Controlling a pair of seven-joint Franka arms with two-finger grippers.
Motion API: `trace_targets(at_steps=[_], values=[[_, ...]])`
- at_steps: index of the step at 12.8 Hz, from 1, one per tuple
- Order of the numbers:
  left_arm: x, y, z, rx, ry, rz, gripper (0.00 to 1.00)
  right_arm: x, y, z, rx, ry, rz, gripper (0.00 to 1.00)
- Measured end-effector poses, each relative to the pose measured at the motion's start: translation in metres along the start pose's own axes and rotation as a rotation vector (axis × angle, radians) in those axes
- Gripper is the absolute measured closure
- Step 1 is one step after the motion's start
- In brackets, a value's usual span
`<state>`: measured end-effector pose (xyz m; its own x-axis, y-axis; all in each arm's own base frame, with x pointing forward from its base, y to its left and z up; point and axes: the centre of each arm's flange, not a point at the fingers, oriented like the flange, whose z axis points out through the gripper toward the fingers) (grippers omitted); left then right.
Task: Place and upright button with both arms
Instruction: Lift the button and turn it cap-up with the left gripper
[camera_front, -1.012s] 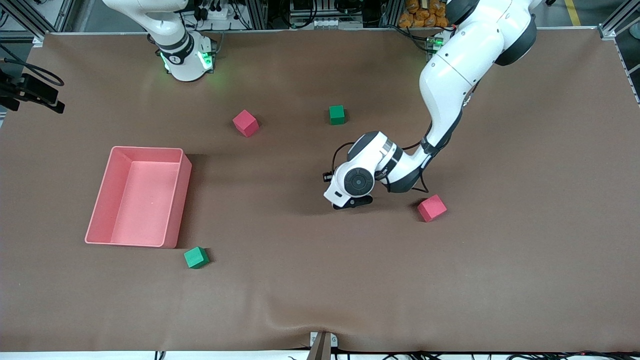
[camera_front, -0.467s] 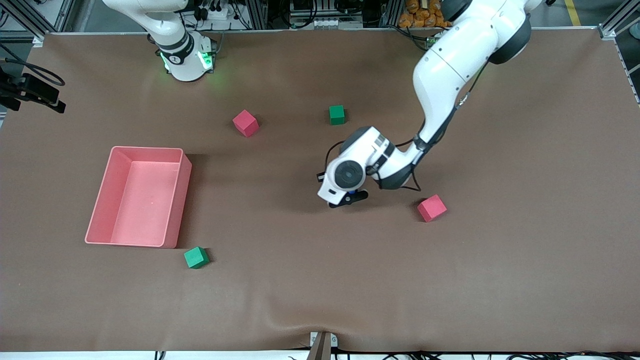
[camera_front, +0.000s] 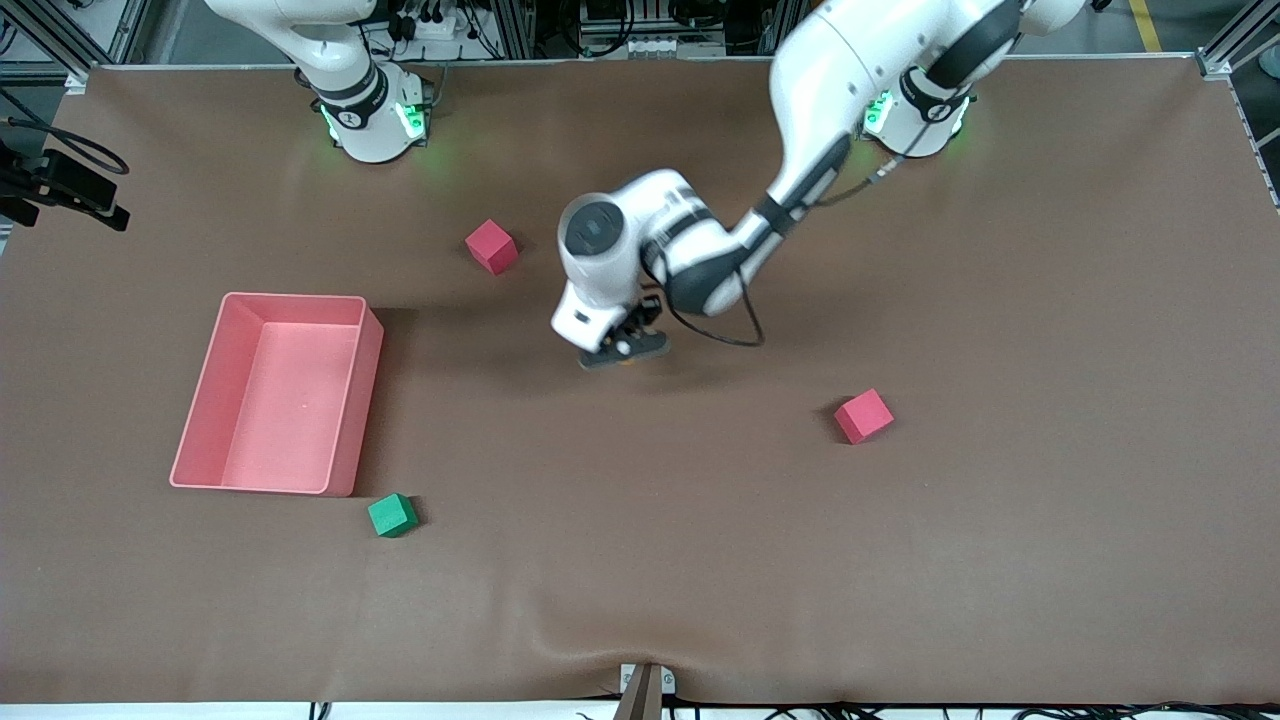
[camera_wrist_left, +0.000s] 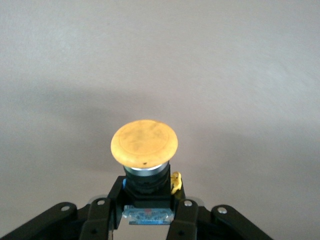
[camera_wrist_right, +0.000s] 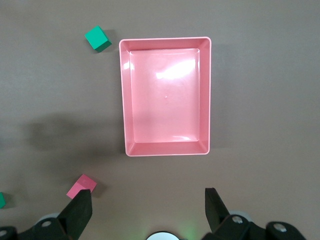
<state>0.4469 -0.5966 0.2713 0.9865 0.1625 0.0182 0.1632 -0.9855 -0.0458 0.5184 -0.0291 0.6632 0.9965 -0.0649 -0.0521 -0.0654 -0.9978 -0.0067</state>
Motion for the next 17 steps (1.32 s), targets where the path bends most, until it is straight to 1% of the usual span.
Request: trace_targets(at_steps=[2,4,7,8,10,12,14,17], values=[[-0.029,0.015,-0.001,0.028,0.097,0.046,0.59,0.001,-0.002,0.001,0.000,-0.001,-0.003,0.00],[-0.059,0.030,-0.001,0.043,0.208,0.032,0.59,0.003,-0.003,0.003,-0.001,-0.003,-0.005,0.00],[-0.102,0.047,-0.002,0.033,0.302,-0.003,0.59,0.005,-0.004,0.006,0.002,-0.009,-0.008,0.00],[-0.112,0.051,-0.001,0.031,0.367,-0.014,0.59,0.005,-0.006,0.006,0.003,-0.010,-0.010,0.00],[-0.132,0.058,0.010,0.013,0.540,-0.042,0.59,0.005,-0.007,0.007,0.004,-0.010,-0.012,0.00],[-0.141,0.062,0.026,-0.022,0.671,-0.076,0.59,0.005,-0.007,0.007,0.004,-0.010,-0.012,0.00],[-0.153,0.064,0.043,-0.052,0.763,-0.069,0.59,0.006,-0.007,0.008,0.004,-0.012,-0.012,0.00],[-0.170,0.061,0.075,-0.094,0.879,-0.045,0.59,0.008,-0.007,0.010,0.004,-0.010,-0.012,0.00]])
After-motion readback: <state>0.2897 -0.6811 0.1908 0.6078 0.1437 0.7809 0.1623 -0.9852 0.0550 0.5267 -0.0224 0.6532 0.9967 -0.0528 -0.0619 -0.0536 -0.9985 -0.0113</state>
